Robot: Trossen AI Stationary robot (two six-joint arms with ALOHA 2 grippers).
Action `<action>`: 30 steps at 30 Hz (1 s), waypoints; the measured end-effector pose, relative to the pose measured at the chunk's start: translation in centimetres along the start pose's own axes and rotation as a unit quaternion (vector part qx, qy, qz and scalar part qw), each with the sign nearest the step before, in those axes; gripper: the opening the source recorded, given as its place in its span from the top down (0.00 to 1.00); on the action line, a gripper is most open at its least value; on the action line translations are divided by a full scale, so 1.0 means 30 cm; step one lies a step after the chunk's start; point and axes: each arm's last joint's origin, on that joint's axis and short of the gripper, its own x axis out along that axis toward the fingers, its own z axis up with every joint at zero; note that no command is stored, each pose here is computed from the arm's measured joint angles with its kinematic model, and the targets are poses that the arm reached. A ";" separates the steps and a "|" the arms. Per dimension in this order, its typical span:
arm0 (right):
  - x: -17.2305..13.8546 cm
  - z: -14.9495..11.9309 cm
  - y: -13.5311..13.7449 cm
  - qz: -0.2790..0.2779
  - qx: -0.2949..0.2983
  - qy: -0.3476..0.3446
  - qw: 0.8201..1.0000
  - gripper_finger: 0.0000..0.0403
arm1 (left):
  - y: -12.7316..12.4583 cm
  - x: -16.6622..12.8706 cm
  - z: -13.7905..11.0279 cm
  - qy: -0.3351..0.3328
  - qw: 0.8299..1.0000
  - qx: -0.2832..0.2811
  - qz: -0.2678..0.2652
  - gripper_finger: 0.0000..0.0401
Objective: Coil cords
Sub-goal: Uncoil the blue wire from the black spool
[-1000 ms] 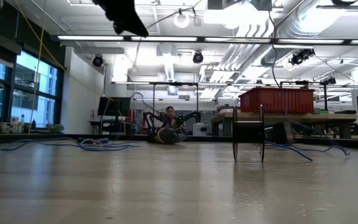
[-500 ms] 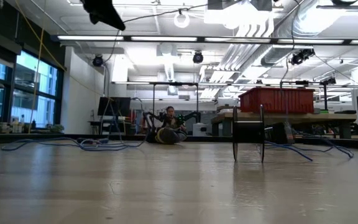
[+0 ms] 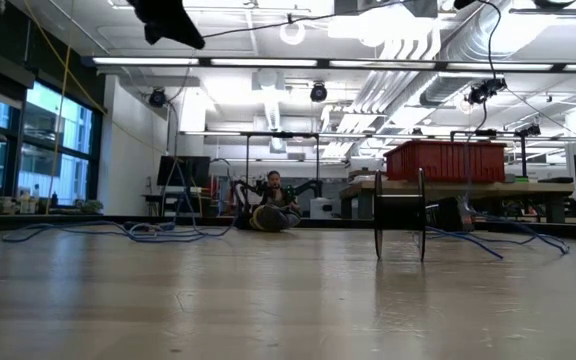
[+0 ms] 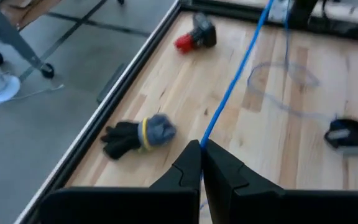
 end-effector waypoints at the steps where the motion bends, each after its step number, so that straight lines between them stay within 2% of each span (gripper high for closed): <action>1: 0.001 0.004 0.003 0.005 -0.003 -0.004 1.000 1.00 | -0.004 0.013 -0.002 -0.008 1.000 -0.005 -0.009 1.00; 4: 0.005 0.007 0.007 0.010 -0.004 -0.003 1.000 1.00 | -0.017 0.044 -0.018 -0.004 0.999 -0.022 -0.022 0.99; 8: 0.003 0.006 0.006 0.011 0.002 -0.004 1.000 1.00 | -0.020 0.066 -0.047 0.041 0.995 -0.086 -0.026 0.94; 12: 0.004 0.007 0.006 0.011 0.001 -0.004 1.000 1.00 | -0.031 0.069 -0.069 0.083 0.990 -0.098 -0.062 0.83; 16: 0.003 0.010 0.007 0.013 -0.004 -0.008 1.000 1.00 | -0.050 0.067 -0.071 0.091 0.985 -0.100 -0.104 0.69; 21: 0.003 0.012 0.008 0.017 -0.004 -0.011 1.000 1.00 | -0.069 0.069 -0.061 0.075 0.987 -0.077 -0.120 0.54; 24: 0.004 0.016 0.011 0.024 -0.004 -0.014 1.000 1.00 | -0.081 0.091 -0.037 0.042 0.990 -0.060 -0.123 0.47; 30: 0.013 0.050 0.029 0.044 -0.011 -0.051 0.998 1.00 | -0.110 0.232 0.044 -0.054 0.986 -0.073 -0.143 0.42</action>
